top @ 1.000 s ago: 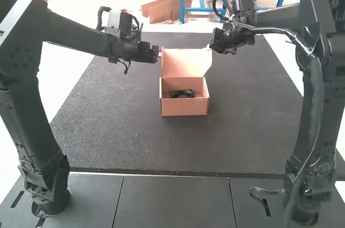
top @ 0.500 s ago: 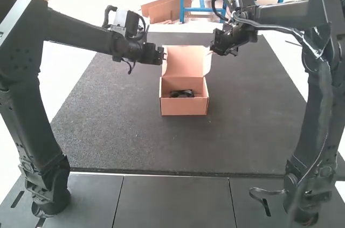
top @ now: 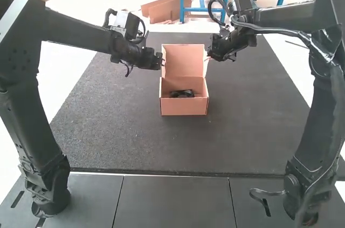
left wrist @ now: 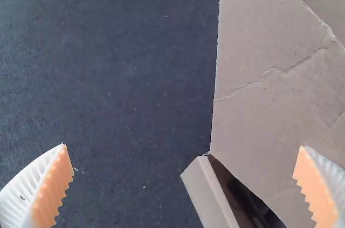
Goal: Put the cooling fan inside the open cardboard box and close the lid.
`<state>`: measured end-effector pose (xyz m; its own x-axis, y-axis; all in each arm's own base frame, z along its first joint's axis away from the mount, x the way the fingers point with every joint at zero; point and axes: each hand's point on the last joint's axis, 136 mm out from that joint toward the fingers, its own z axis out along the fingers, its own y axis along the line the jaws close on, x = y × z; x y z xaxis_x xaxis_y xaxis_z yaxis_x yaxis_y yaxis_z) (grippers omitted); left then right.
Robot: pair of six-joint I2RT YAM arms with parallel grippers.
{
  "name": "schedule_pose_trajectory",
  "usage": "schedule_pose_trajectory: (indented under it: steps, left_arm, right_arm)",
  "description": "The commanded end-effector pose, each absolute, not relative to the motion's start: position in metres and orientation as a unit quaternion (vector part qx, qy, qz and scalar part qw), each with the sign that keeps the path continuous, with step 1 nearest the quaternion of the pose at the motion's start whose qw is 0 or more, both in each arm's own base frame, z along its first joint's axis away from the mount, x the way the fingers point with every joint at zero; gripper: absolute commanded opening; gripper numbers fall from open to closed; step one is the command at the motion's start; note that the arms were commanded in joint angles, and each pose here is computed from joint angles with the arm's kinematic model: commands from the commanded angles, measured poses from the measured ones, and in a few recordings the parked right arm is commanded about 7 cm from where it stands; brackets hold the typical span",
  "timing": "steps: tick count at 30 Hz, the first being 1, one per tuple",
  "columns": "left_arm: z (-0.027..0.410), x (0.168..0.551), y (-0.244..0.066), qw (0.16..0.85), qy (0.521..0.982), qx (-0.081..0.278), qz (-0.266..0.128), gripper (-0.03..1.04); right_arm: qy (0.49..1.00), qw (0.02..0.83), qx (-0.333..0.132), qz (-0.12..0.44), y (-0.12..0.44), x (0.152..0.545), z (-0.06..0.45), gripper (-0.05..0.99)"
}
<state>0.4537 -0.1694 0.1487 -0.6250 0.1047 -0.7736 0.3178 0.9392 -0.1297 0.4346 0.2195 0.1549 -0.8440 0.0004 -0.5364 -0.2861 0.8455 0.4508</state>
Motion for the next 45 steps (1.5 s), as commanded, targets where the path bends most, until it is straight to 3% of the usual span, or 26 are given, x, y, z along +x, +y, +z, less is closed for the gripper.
schedule_pose_trajectory:
  steps: [1, 9, 23, 31, 39, 40, 41, 45]
  left_arm:
    - [0.178, 0.449, -0.173, 0.444, 0.877, 0.121, -0.140, 0.97]
    - [0.173, 0.438, -0.175, 0.437, 0.880, 0.123, -0.143, 0.97]
    - [0.156, 0.407, -0.201, 0.400, 0.891, 0.142, -0.160, 0.97]
    - [0.157, 0.377, -0.187, 0.371, 0.905, 0.150, -0.147, 0.97]
    - [0.173, 0.351, -0.171, 0.381, 0.901, 0.160, -0.131, 0.97]
    - [0.175, 0.349, -0.169, 0.381, 0.902, 0.160, -0.128, 0.97]
    - [0.177, 0.347, -0.166, 0.383, 0.901, 0.161, -0.123, 0.97]
    - [0.195, 0.348, -0.158, 0.406, 0.894, 0.156, -0.107, 0.97]
  right_arm:
    - [0.926, 0.251, -0.094, 0.265, 0.225, 0.415, 0.148, -0.01]
    - [0.933, 0.222, -0.107, 0.262, 0.233, 0.389, 0.128, -0.01]
    - [0.939, 0.204, -0.109, 0.256, 0.230, 0.378, 0.114, -0.01]
    - [0.950, 0.179, -0.146, 0.212, 0.227, 0.353, 0.092, -0.01]
    - [0.955, 0.204, -0.160, 0.144, 0.208, 0.357, 0.091, 0.00]
    - [0.954, 0.208, -0.159, 0.144, 0.208, 0.359, 0.095, 0.04]
    - [0.953, 0.215, -0.158, 0.143, 0.208, 0.361, 0.101, 0.15]
    - [0.945, 0.241, -0.150, 0.160, 0.213, 0.367, 0.142, 0.77]
